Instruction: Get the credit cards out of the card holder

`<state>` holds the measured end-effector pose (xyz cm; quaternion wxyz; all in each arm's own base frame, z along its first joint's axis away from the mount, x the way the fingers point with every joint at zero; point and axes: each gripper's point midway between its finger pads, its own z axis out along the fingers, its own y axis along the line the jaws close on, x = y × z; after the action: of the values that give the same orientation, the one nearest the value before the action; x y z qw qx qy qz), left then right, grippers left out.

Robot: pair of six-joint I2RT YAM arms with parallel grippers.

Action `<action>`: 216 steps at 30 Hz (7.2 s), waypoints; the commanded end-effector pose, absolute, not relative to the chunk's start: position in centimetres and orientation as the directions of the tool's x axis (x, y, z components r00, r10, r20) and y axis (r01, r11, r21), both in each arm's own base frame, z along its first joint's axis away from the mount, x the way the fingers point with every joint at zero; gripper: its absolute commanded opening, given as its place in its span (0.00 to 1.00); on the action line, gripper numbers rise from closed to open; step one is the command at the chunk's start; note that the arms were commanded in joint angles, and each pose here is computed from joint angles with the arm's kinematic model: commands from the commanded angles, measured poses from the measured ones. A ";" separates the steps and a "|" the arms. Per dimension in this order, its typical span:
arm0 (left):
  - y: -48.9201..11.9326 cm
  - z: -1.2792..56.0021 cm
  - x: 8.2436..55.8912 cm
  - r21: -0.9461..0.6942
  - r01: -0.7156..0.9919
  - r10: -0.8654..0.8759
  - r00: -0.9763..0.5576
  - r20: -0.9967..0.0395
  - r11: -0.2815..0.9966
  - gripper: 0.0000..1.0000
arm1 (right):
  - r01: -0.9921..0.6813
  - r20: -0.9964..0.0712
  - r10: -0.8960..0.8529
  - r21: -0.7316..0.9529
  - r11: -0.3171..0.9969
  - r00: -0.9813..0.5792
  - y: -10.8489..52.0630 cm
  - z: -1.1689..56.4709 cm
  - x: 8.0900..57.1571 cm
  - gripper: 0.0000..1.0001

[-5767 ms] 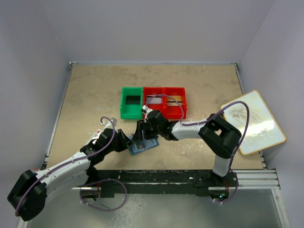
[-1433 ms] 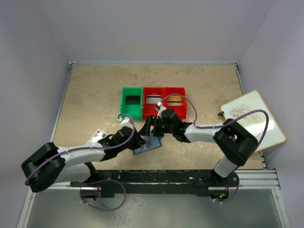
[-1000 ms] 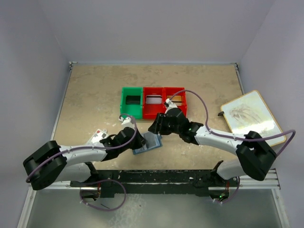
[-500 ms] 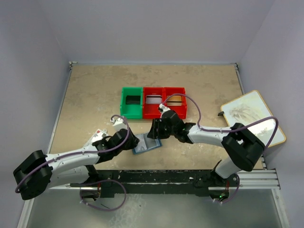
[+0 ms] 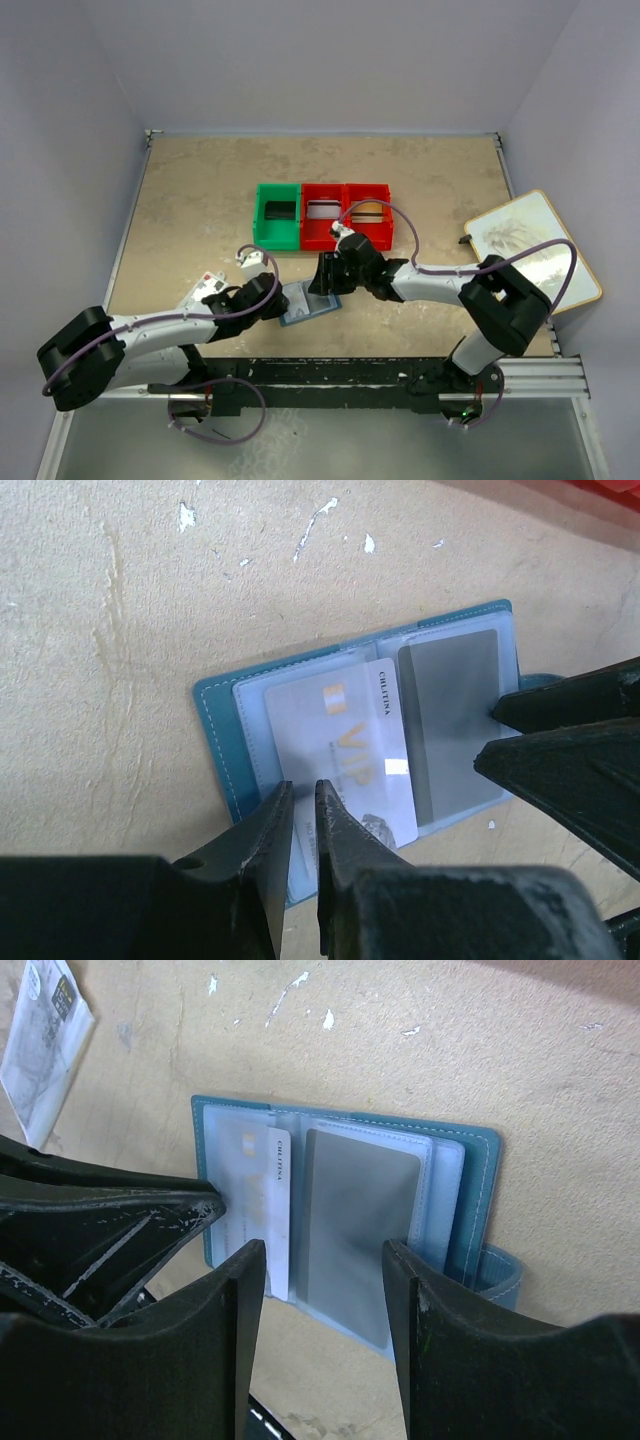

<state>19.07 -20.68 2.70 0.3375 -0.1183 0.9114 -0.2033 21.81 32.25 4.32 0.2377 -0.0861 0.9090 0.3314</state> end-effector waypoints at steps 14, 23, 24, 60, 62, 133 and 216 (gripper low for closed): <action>-20.2 1.8 18.4 -0.450 -0.083 -0.352 -0.753 -0.556 0.889 0.11 | -0.399 -0.519 -0.015 0.638 0.659 -0.855 34.4 7.1 20.8 0.44; -20.0 1.5 18.3 -0.448 -0.086 -0.351 -0.755 -0.553 0.890 0.10 | -0.384 -0.454 -0.046 0.692 0.611 -0.890 36.4 5.6 19.2 0.38; -20.1 1.5 18.3 -0.449 -0.086 -0.352 -0.755 -0.553 0.889 0.10 | -0.369 -0.442 -0.040 0.693 0.620 -0.896 36.1 5.0 19.0 0.37; -19.9 0.8 18.0 -0.438 -0.091 -0.345 -0.765 -0.544 0.894 0.09 | -0.240 -0.330 0.076 0.807 0.539 -0.941 35.1 4.2 17.4 0.06; -19.9 0.8 18.0 -0.439 -0.089 -0.343 -0.766 -0.544 0.894 0.08 | -0.237 -0.333 0.085 0.808 0.539 -0.939 35.0 4.4 17.5 0.06; -22.2 2.4 18.2 -0.448 -0.018 -0.298 -0.769 -0.565 0.894 0.06 | -0.428 -0.524 0.017 0.714 0.554 -0.852 34.0 7.9 20.3 0.00; -5.9 20.6 25.3 -0.081 -0.239 -0.184 -0.451 -0.874 0.968 0.79 | -0.611 -0.434 -0.864 -0.765 0.203 0.256 30.3 11.7 45.8 0.00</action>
<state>25.02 -6.22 19.66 0.4974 -0.1213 0.8587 0.0251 44.08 29.82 9.89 0.4844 -0.6198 0.6087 -0.1037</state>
